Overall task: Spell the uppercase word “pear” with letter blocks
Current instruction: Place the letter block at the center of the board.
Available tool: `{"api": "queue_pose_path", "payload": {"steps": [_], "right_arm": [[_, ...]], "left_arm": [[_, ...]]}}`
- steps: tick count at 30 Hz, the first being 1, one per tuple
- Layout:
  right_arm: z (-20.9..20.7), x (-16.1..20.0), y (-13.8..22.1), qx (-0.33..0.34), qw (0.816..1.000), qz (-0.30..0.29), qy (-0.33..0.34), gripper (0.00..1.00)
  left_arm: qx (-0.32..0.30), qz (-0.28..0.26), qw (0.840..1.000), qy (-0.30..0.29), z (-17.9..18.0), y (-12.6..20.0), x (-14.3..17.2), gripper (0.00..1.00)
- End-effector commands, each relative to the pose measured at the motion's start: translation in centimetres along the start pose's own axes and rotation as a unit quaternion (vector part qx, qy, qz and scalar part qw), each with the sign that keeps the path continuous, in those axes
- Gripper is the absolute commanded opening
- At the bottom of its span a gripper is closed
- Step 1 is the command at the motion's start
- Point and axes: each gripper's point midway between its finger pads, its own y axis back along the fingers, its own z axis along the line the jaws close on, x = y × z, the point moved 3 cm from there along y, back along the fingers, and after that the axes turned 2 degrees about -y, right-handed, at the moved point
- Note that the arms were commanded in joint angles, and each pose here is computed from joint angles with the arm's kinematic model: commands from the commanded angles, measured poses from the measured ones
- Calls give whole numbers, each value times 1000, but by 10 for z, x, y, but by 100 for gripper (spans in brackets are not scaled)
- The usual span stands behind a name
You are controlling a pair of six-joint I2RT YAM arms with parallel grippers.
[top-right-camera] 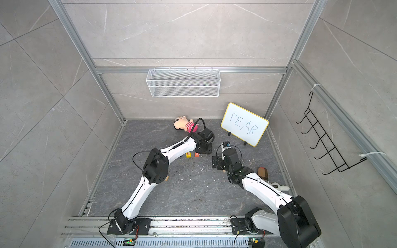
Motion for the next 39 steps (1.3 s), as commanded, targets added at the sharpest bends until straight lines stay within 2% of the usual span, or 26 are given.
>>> {"api": "queue_pose_path", "payload": {"steps": [1, 29, 39], "right_arm": [[-1, 0, 2, 0, 1000, -2, -1, 99], [-1, -1, 5, -4, 1000, -10, -1, 99], [-1, -1, 5, -4, 1000, -11, 0, 99]], "left_arm": [[1, 6, 1000, 7, -6, 9, 2, 16], [-25, 30, 999, 9, 3, -15, 17, 19], [-24, 17, 1000, 5, 2, 2, 10, 38]]}}
